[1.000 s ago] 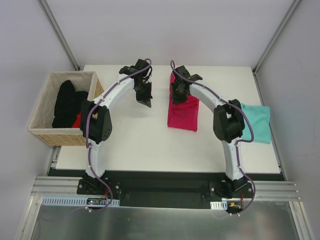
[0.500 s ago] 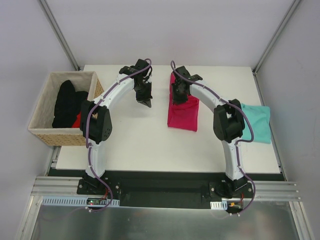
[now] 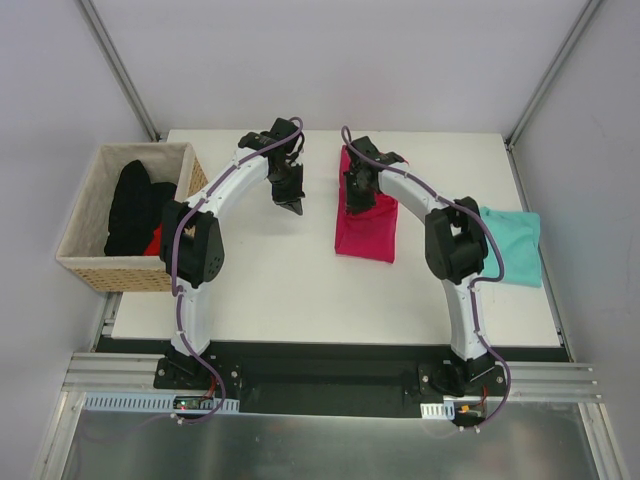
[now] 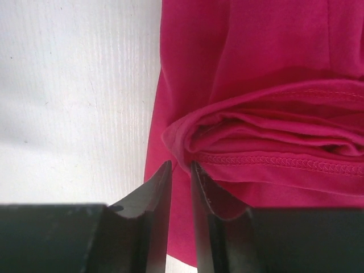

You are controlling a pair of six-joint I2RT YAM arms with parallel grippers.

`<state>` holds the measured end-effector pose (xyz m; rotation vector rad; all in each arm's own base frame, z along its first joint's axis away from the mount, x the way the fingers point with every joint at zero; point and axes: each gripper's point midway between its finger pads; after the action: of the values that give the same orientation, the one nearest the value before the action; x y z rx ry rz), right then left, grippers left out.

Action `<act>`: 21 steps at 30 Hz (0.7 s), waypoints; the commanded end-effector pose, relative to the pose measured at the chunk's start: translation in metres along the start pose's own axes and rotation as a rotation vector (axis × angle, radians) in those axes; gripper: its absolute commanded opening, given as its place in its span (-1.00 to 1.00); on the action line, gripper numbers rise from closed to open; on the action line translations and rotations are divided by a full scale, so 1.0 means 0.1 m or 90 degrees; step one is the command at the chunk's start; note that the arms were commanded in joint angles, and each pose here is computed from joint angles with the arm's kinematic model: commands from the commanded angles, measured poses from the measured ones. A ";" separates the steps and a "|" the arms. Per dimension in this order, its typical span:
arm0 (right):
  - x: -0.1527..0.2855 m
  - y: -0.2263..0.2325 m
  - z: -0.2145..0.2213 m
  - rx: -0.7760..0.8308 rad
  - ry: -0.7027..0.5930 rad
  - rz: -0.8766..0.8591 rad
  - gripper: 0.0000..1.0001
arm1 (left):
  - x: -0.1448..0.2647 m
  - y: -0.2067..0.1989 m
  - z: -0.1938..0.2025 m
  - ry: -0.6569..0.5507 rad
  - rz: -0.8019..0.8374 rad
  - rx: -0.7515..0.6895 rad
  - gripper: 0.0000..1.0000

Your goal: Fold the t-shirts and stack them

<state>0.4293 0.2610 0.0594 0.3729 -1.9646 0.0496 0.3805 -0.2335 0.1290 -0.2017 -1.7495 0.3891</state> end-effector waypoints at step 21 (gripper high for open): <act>0.11 -0.14 -0.37 -0.006 -0.033 0.014 -0.98 | 0.09 0.00 -0.14 -0.010 0.019 0.006 -1.00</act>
<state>0.4509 0.2564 0.0671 0.3520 -1.9858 0.0257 0.3873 -0.2286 0.1288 -0.1941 -1.7503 0.4066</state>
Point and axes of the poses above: each gripper's point midway between its finger pads, its own x axis back along the fingers, its own y axis along the line the jaws close on, z = x × y, and after that the axes turned 8 degrees about x, right-handed
